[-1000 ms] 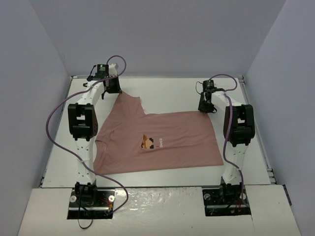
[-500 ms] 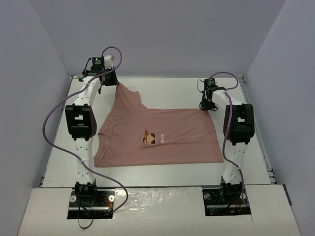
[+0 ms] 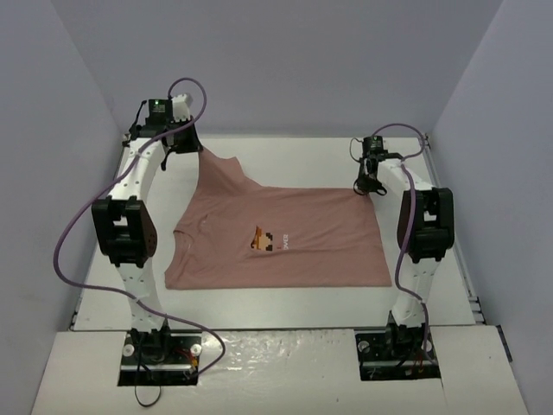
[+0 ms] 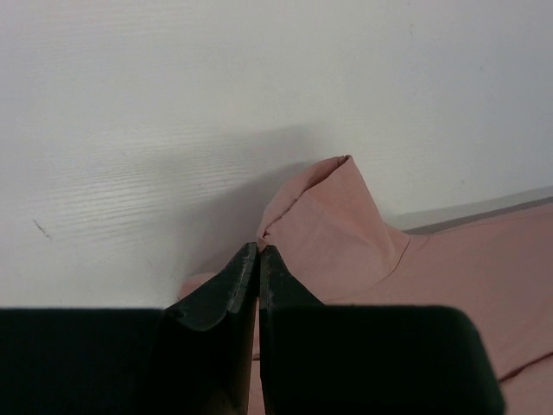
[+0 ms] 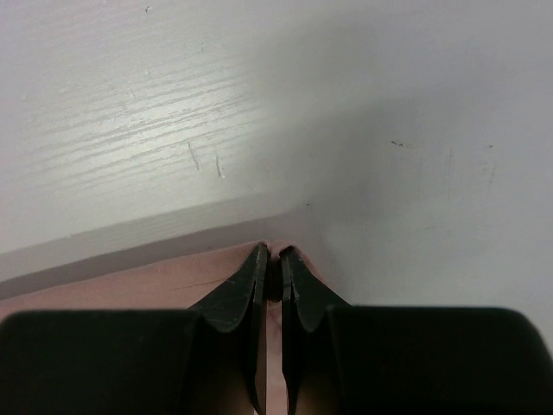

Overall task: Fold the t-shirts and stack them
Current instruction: Grap the side of the flattened tshirt furthest away from the robot with both arms, then fold the other side of the tshirt into a rectangle

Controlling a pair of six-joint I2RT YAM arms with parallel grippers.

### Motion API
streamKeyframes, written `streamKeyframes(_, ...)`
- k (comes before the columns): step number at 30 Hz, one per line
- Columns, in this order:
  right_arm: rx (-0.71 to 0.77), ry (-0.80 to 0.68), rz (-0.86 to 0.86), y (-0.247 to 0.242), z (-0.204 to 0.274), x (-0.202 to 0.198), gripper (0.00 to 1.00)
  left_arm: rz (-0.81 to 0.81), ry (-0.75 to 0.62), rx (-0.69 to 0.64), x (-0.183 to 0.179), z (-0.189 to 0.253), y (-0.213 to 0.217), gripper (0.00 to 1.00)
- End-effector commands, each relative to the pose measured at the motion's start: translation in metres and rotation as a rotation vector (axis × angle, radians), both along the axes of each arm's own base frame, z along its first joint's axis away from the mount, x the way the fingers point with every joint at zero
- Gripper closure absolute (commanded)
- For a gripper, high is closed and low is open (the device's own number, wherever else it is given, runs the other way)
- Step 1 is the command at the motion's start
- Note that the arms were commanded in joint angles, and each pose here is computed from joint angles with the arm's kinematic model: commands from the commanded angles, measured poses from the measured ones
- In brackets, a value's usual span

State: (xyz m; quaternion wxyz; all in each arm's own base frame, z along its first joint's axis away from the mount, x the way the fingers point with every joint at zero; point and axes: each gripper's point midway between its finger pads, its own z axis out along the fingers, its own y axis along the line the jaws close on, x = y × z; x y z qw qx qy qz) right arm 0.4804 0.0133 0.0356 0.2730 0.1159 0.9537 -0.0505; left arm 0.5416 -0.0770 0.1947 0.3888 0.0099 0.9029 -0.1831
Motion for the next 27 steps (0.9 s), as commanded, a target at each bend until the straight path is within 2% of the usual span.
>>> streamKeyframes(1, -0.013, -0.105, -0.029, -0.005, 0.050, -0.001, 1.00, 0.017, -0.150, -0.005, -0.010, 0.064, 0.004, 1.00)
streamKeyframes(6, 0.000, -0.101, -0.052, -0.002, 0.051, -0.014, 1.00, 0.025, -0.126, -0.002, -0.032, 0.061, 0.001, 1.00)
streamKeyframes(13, -0.019, -0.076, -0.079, 0.005, 0.043, -0.040, 1.00, 0.100, -0.034, 0.020, -0.073, 0.028, 0.012, 1.00)
streamKeyframes(20, -0.048, -0.079, -0.080, 0.010, 0.045, -0.058, 1.00, 0.171, -0.045, 0.039, -0.107, 0.035, 0.018, 1.00)
streamKeyframes(27, -0.119, -0.055, -0.113, -0.005, 0.037, -0.074, 1.00, 0.178, -0.028, 0.038, -0.146, 0.027, 0.011, 1.00)
